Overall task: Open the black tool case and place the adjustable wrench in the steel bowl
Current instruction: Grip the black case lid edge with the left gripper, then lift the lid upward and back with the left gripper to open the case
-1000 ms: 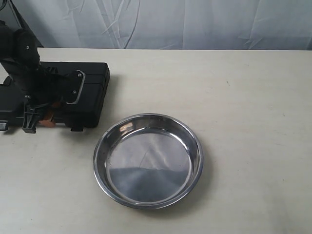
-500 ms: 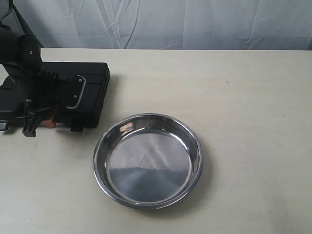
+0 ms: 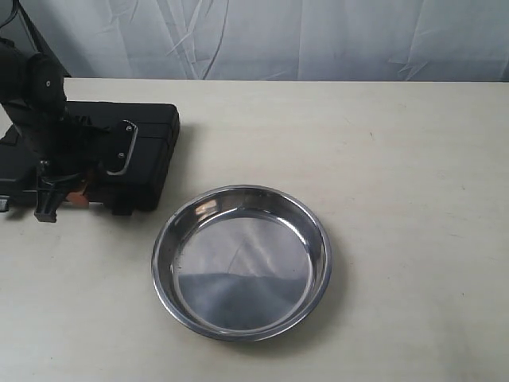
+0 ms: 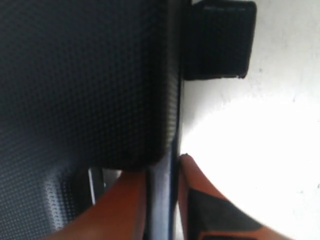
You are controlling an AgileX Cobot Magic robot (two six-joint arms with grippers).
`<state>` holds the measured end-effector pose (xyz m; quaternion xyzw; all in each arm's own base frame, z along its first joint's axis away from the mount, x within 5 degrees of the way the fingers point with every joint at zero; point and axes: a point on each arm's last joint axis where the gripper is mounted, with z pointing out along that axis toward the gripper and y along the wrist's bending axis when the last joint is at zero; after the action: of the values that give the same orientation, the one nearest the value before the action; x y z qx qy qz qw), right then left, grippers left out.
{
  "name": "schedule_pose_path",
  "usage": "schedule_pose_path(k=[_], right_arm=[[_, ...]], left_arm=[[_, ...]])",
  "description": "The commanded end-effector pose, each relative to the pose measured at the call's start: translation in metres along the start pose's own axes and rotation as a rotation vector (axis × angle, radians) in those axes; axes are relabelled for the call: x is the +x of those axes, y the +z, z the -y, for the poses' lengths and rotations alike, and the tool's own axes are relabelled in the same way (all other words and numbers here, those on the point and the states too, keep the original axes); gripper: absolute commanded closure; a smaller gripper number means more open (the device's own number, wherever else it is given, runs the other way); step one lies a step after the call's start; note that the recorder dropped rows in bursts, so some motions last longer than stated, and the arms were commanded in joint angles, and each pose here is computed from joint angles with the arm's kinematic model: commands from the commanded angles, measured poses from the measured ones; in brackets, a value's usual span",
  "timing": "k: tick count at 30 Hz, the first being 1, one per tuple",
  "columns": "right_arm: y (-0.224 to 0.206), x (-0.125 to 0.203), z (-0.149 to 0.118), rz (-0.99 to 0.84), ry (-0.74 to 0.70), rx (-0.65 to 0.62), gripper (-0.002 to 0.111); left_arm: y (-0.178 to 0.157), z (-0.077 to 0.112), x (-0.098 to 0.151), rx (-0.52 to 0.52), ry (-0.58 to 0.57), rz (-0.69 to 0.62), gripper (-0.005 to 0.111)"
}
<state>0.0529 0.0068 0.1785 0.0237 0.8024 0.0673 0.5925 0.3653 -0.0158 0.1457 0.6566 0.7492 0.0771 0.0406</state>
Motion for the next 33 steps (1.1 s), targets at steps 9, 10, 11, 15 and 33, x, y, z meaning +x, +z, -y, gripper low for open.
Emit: schedule_pose_path(k=[9,10,11,15,33], right_arm=[[-0.001,-0.002,0.0,0.024,-0.003,0.004,0.108],[-0.001,-0.002,0.0,0.024,-0.003,0.004,0.108],[-0.001,-0.002,0.0,0.024,-0.003,0.004,0.108],[-0.001,-0.002,0.0,0.024,-0.003,0.004,0.108],[-0.001,-0.002,0.0,0.022,-0.003,0.003,0.108]], left_arm=[[-0.023,-0.001,0.0,-0.055,-0.061,0.019,0.107],[-0.023,-0.001,0.0,-0.054,-0.064,0.022,0.107],[-0.023,-0.001,0.0,-0.053,-0.069,0.026,0.107],[-0.023,-0.001,-0.001,-0.056,-0.076,0.035,0.107],[-0.037,0.003,-0.011,-0.012,-0.198,0.157,0.107]])
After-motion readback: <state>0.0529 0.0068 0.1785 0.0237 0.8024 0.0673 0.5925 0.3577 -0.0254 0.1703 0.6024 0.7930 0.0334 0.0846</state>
